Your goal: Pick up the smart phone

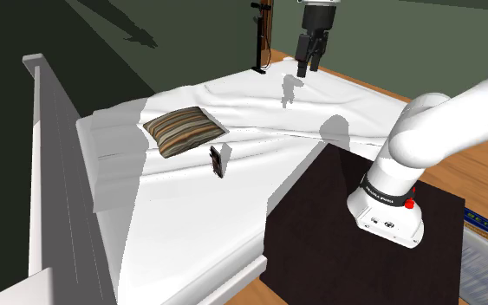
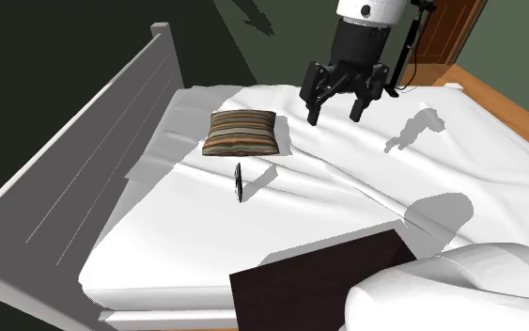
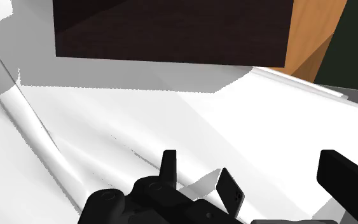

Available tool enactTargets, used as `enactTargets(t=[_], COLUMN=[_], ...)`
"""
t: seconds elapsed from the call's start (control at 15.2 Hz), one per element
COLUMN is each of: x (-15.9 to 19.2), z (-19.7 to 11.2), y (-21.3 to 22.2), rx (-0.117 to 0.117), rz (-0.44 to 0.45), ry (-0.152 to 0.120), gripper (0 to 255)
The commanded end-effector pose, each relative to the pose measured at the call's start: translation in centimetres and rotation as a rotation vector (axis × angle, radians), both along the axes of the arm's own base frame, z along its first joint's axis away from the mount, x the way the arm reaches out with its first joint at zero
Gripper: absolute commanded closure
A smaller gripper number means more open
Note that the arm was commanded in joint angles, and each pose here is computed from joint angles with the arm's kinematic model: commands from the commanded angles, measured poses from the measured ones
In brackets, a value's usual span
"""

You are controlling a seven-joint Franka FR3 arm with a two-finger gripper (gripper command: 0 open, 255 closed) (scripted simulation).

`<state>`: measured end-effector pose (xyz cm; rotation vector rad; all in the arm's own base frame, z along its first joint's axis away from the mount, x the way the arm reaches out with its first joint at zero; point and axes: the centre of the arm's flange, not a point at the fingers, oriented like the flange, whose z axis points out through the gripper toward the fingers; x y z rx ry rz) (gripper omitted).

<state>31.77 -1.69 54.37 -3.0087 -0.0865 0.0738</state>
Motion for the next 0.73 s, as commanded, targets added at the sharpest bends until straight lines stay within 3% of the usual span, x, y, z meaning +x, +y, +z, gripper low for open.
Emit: enactTargets(t=[0.0,0.66], x=[0.0,8.5], z=[0.0,-9.1], y=[0.0,5.3], rx=[0.000,-0.021], rz=[0.000,-0.019], ry=[0.000,0.029], gripper=[0,0])
